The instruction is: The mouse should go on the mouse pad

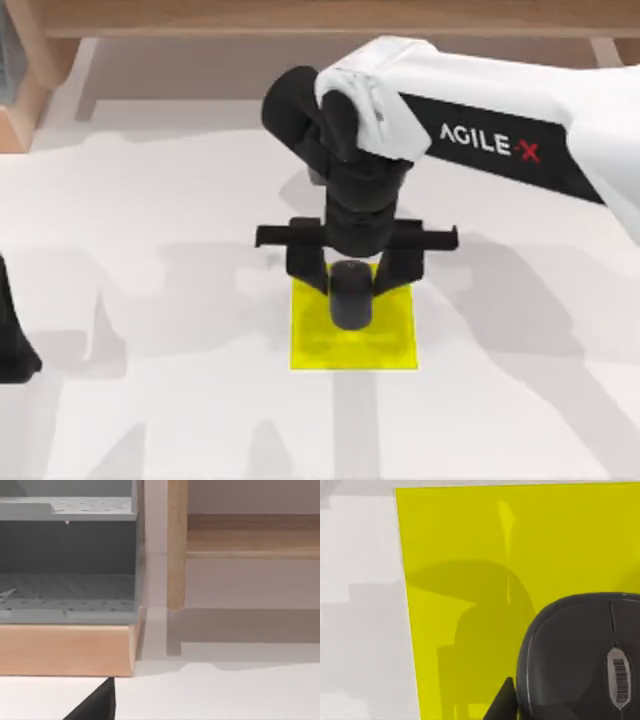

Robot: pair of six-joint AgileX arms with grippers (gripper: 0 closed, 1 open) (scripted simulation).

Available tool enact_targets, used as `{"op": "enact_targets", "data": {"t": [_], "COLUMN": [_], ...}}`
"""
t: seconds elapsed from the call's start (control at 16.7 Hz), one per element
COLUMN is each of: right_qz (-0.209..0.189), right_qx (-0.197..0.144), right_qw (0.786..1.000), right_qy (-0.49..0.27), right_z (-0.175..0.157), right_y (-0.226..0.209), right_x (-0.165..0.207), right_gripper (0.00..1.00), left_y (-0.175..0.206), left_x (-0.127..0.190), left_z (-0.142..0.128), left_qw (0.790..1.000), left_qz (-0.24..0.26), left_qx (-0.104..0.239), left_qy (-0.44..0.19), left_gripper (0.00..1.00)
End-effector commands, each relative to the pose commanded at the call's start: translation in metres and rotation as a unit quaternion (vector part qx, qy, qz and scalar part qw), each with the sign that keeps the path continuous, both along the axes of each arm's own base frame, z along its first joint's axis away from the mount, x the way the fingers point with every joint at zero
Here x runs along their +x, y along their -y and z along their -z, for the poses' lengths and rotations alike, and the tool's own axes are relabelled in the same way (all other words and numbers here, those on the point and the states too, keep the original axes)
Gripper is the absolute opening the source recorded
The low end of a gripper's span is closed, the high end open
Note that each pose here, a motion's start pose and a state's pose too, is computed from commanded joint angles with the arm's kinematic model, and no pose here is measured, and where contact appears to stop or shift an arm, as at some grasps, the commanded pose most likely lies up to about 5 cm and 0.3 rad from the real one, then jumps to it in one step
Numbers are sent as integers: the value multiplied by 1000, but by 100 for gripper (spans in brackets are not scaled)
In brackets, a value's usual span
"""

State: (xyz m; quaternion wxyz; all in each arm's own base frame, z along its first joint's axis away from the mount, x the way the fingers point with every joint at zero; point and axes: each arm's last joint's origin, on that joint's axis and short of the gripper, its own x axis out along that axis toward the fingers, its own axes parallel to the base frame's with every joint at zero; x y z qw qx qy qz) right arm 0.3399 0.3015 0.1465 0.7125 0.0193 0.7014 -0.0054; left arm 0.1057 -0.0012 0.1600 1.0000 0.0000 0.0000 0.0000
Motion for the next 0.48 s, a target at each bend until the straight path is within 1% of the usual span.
{"op": "enact_targets", "data": {"t": [0.12, 0.3, 0.48], "right_qz": [0, 0, 0], "right_qx": [-6, -6, -6], "right_qw": [1000, 1000, 1000], "right_qy": [-1, -1, -1], "right_z": [6, 6, 6], "right_y": [1, 1, 1], "right_x": [0, 0, 0], "right_gripper": [0, 0, 23], "left_y": [0, 0, 0], "left_x": [0, 0, 0], "left_z": [0, 0, 0], "left_qw": [1000, 1000, 1000], "left_qz": [0, 0, 0], "left_qx": [0, 0, 0], "left_qy": [0, 0, 0], "left_gripper": [100, 100, 100]}}
